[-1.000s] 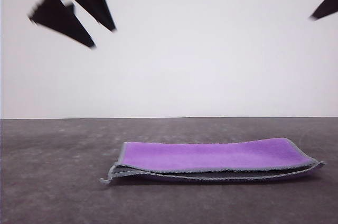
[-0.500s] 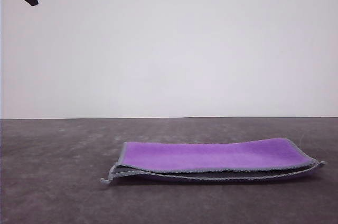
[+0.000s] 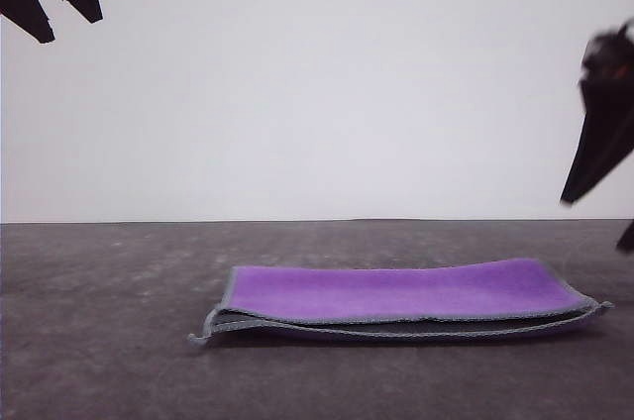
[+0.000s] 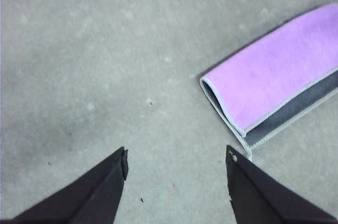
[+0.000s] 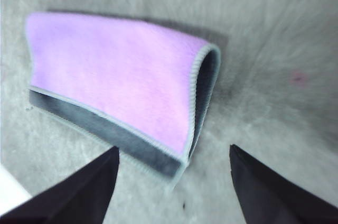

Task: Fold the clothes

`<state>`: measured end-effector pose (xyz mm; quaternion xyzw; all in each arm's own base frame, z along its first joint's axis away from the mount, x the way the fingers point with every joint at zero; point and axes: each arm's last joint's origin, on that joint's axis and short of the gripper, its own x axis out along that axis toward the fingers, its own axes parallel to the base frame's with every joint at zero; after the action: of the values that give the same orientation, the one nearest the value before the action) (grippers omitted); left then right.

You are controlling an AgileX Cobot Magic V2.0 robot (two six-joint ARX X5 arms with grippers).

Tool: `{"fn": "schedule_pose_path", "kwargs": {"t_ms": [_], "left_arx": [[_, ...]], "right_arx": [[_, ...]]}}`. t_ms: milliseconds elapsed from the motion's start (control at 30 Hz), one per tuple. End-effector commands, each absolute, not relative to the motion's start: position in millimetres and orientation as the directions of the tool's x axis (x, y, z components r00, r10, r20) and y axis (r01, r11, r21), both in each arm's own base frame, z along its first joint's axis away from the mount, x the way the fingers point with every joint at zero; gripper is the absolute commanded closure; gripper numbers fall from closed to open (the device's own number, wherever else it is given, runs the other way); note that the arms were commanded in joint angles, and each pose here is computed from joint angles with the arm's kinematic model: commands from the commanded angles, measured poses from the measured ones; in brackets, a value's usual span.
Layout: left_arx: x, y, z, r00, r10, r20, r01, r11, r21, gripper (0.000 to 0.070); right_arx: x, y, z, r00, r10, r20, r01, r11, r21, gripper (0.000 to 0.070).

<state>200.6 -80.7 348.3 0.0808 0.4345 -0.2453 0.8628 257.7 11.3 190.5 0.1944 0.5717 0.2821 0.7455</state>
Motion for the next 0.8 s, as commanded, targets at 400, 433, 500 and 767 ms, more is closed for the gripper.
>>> {"fn": "schedule_pose_path", "kwargs": {"t_ms": [400,433,500,767], "left_arx": [[205,-83,352,0.535,-0.365,-0.762,0.485,0.871,-0.077,0.0347],[205,-83,352,0.535,-0.365,-0.762,0.485,0.871,-0.077,0.0346],[205,-83,352,0.534,-0.365,-0.762,0.485,0.871,-0.077,0.0347],[205,-83,352,0.535,-0.365,-0.762,0.485,0.871,-0.077,0.0347]], "right_arx": [[280,33,139,0.039,0.710,-0.703,-0.164,0.699,0.696,0.0422],[280,34,139,0.041,0.711,-0.702,-0.171,0.698,0.696,0.0505],[281,36,140,0.048,0.710,-0.702,-0.187,0.697,0.692,0.0614],[285,37,141,0.078,0.720,-0.690,-0.223,0.687,0.692,0.0698]]}}
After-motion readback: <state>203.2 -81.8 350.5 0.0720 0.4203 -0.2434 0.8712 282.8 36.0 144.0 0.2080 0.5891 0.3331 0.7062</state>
